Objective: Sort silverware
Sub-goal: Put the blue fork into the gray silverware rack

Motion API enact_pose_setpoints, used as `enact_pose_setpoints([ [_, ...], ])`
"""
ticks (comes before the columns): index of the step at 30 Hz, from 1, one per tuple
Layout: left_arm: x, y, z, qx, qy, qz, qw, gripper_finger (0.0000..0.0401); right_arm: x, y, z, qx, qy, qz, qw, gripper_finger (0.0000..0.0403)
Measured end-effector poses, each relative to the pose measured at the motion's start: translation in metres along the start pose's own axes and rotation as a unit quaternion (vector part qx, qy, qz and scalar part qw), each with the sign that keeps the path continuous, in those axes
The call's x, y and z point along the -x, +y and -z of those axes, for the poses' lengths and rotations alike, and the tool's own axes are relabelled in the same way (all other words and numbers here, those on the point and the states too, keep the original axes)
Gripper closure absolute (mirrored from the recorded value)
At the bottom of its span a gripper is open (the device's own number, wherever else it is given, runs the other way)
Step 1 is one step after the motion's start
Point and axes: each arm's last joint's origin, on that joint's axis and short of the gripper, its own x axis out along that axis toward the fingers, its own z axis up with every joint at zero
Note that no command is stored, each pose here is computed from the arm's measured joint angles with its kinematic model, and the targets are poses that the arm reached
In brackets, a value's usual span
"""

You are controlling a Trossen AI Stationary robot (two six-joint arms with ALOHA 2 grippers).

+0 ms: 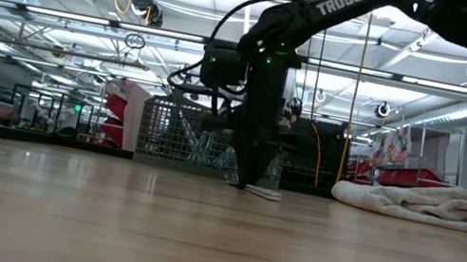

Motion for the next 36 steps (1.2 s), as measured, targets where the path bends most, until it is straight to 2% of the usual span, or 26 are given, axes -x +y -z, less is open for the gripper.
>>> enact_pose_setpoints([
  [6, 0.000, 0.000, 0.002, 0.000, 0.010, -0.002, 1.000, 0.0340, 0.017, 0.016, 0.029, 0.075, -0.029, -0.024, 0.996, 0.0401],
  [10, 0.000, 0.001, 0.003, 0.000, 0.016, -0.004, 1.000, 0.0340, 0.051, 0.034, 0.065, 0.157, -0.060, -0.095, 0.981, 0.0402],
  [13, 0.000, 0.001, 0.003, 0.000, 0.013, -0.003, 1.000, 0.0340, 0.099, 0.035, 0.073, 0.181, -0.146, -0.148, 0.961, 0.0402],
  [15, 0.000, 0.000, 0.002, 0.000, 0.010, -0.003, 1.000, 0.0340, 0.127, 0.029, 0.067, 0.183, -0.224, -0.157, 0.944, 0.0402],
  [17, 0.000, 0.001, 0.002, 0.000, 0.008, -0.006, 1.000, 0.0340, 0.156, 0.018, 0.061, 0.186, -0.310, -0.143, 0.921, 0.0402],
  [21, 0.000, 0.001, 0.001, 0.000, 0.005, -0.020, 1.000, 0.0340, 0.222, -0.012, 0.038, 0.183, -0.475, -0.112, 0.853, 0.0402],
  [26, 0.000, 0.003, 0.001, -0.001, -0.001, -0.042, 0.999, 0.0340, 0.274, -0.048, -0.005, 0.175, -0.587, -0.117, 0.782, 0.0403],
  [29, 0.000, 0.004, 0.000, -0.003, -0.009, -0.064, 0.998, 0.0340, 0.287, -0.058, -0.026, 0.192, -0.619, -0.141, 0.748, 0.0403],
  [32, 0.000, 0.005, -0.001, -0.005, -0.017, -0.078, 0.997, 0.0340, 0.285, -0.059, -0.043, 0.219, -0.644, -0.170, 0.713, 0.0403],
  [35, 0.000, 0.005, -0.001, -0.005, -0.021, -0.088, 0.996, 0.0340, 0.264, -0.060, -0.053, 0.223, -0.659, -0.185, 0.694, 0.0403],
  [36, 0.000, 0.005, -0.001, -0.005, -0.022, -0.091, 0.996, 0.0340, 0.253, -0.061, -0.056, 0.215, -0.660, -0.191, 0.694, 0.0403],
])
